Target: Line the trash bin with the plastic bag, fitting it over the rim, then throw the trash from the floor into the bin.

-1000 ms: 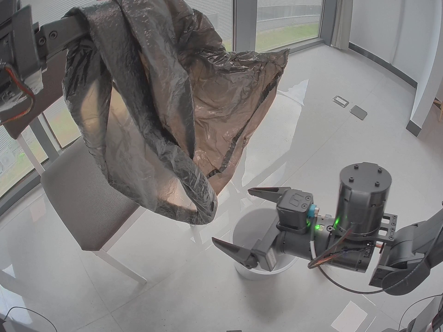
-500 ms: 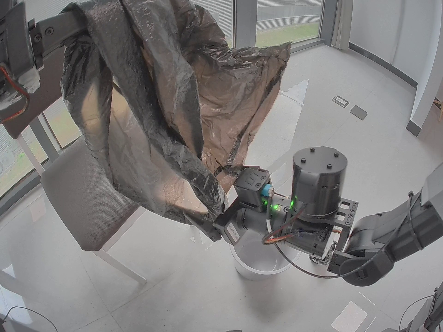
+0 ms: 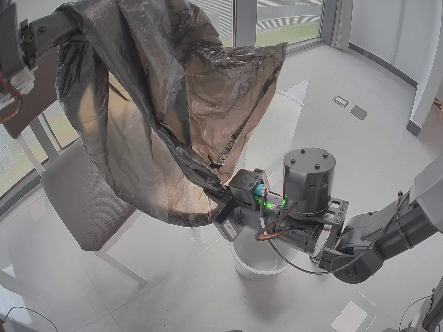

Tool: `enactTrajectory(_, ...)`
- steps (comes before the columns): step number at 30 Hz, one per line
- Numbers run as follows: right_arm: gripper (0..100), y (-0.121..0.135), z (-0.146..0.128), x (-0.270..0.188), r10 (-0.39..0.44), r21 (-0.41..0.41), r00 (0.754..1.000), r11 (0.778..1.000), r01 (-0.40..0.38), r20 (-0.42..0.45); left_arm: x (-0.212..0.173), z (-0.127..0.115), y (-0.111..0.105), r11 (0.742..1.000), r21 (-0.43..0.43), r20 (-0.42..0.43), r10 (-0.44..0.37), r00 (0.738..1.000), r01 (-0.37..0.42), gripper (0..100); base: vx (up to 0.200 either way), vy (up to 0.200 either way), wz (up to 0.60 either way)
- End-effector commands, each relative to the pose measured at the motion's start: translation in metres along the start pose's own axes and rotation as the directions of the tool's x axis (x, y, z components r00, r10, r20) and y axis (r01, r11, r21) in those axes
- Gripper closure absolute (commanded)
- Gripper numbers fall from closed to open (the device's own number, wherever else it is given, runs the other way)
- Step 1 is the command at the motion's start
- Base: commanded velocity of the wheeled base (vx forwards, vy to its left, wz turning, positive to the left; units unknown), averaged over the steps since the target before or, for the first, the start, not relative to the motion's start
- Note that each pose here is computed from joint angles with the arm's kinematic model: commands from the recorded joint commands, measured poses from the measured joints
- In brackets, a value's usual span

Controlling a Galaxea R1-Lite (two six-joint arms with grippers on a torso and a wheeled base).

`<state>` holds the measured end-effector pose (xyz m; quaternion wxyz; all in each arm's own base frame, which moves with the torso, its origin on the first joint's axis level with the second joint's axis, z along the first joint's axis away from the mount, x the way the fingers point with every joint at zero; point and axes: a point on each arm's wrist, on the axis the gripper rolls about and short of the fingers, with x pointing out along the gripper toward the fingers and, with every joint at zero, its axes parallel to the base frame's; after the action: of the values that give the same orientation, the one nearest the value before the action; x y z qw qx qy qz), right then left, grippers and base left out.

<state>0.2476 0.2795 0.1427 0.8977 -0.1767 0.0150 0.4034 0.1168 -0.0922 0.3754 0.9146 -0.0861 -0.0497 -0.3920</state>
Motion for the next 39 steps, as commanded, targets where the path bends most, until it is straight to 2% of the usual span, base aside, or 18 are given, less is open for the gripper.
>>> enactTrajectory(1, 100, 0.003, -0.001, -0.023, 0.017, 0.002, 1.000, 1.000, -0.017, -0.019, 0.008, -0.013, 0.005, 1.000, -0.007, -0.051, 0.017, 0.999, -0.018, 100, 0.000, 0.000, 0.00)
enactTrajectory(2, 100, 0.003, -0.001, -0.023, 0.017, 0.002, 1.000, 1.000, -0.017, -0.019, 0.008, -0.013, 0.005, 1.000, -0.007, -0.051, 0.017, 0.999, -0.018, 100, 0.000, 0.000, 0.00)
enactTrajectory(6, 100, 0.015, -0.020, -0.074, 0.070, 0.035, 0.992, 0.997, -0.066, -0.104, 0.030, -0.053, 0.015, 0.997, -0.022, -0.198, 0.071, 0.978, -0.077, 100, 0.000, 0.000, 0.00)
enactTrajectory(7, 100, 0.015, -0.022, -0.076, 0.073, 0.038, 0.991, 0.997, -0.069, -0.108, 0.031, -0.055, 0.015, 0.996, -0.022, -0.203, 0.075, 0.976, -0.081, 100, 0.000, 0.000, 0.00)
enactTrajectory(8, 100, 0.020, -0.033, -0.093, 0.092, 0.074, 0.984, 0.994, -0.081, -0.152, 0.042, -0.074, 0.021, 0.991, -0.020, -0.269, 0.119, 0.956, -0.129, 100, 0.000, 0.000, 0.00)
enactTrajectory(12, 100, 0.025, -0.053, -0.124, 0.115, 0.102, 0.967, 0.990, -0.094, -0.227, 0.061, -0.113, 0.029, 0.981, -0.029, -0.375, 0.167, 0.912, -0.191, 100, 0.000, 0.000, 0.00)
enactTrajectory(17, 100, 0.017, -0.052, -0.148, 0.081, 0.113, 0.975, 0.992, -0.058, -0.208, 0.072, -0.151, 0.038, 0.976, -0.026, -0.458, 0.181, 0.870, -0.217, 100, 0.000, 0.000, 0.00)
enactTrajectory(21, 100, -0.003, -0.031, -0.150, -0.022, 0.158, 0.993, 0.987, 0.040, -0.115, 0.073, -0.171, 0.041, 0.973, -0.020, -0.501, 0.188, 0.845, -0.229, 100, 0.000, 0.000, 0.00)
enactTrajectory(22, 100, -0.003, -0.031, -0.150, -0.022, 0.158, 0.993, 0.987, 0.040, -0.115, 0.073, -0.171, 0.041, 0.973, -0.020, -0.501, 0.188, 0.845, -0.229, 100, 0.000, 0.000, 0.00)
enactTrajectory(23, 100, -0.014, -0.018, -0.149, -0.069, 0.207, 0.996, 0.975, 0.081, -0.062, 0.071, -0.180, 0.043, 0.973, -0.017, -0.512, 0.189, 0.838, -0.229, 100, 0.000, 0.000, 0.00)
enactTrajectory(26, 100, -0.020, -0.010, -0.146, -0.089, 0.271, 0.995, 0.958, 0.096, -0.036, 0.070, -0.184, 0.043, 0.974, -0.021, -0.499, 0.186, 0.846, -0.227, 100, 0.000, 0.000, 0.00)
enactTrajectory(29, 100, -0.017, -0.018, -0.145, -0.074, 0.278, 0.994, 0.956, 0.092, -0.076, 0.070, -0.191, 0.044, 0.975, -0.015, -0.504, 0.185, 0.843, -0.223, 100, 0.000, 0.000, 0.00)
enactTrajectory(31, 100, -0.012, -0.033, -0.144, -0.047, 0.275, 0.987, 0.958, 0.088, -0.152, 0.069, -0.194, 0.043, 0.976, -0.016, -0.505, 0.178, 0.844, -0.215, 100, 0.000, 0.000, 0.00)
enactTrajectory(32, 100, -0.012, -0.033, -0.144, -0.047, 0.275, 0.987, 0.958, 0.088, -0.152, 0.069, -0.194, 0.043, 0.976, -0.016, -0.505, 0.178, 0.844, -0.215, 100, 0.000, 0.000, 0.00)
enactTrajectory(33, 100, -0.008, -0.046, -0.140, -0.024, 0.267, 0.976, 0.960, 0.084, -0.218, 0.070, -0.197, 0.041, 0.977, -0.014, -0.506, 0.176, 0.845, -0.212, 100, 0.000, 0.000, 0.00)
enactTrajectory(35, 100, -0.007, -0.051, -0.138, -0.017, 0.267, 0.971, 0.960, 0.082, -0.239, 0.072, -0.196, 0.039, 0.979, -0.017, -0.502, 0.167, 0.849, -0.203, 100, 0.000, 0.000, 0.00)
enactTrajectory(37, 100, -0.005, -0.061, -0.134, -0.006, 0.268, 0.959, 0.960, 0.085, -0.283, 0.078, -0.199, 0.037, 0.978, -0.008, -0.512, 0.175, 0.841, -0.208, 100, 0.000, 0.000, 0.00)
enactTrajectory(39, 100, -0.004, -0.071, -0.128, 0.005, 0.266, 0.946, 0.960, 0.086, -0.324, 0.086, -0.208, 0.039, 0.970, 0.017, -0.535, 0.213, 0.817, -0.242, 100, 0.000, 0.000, 0.00)
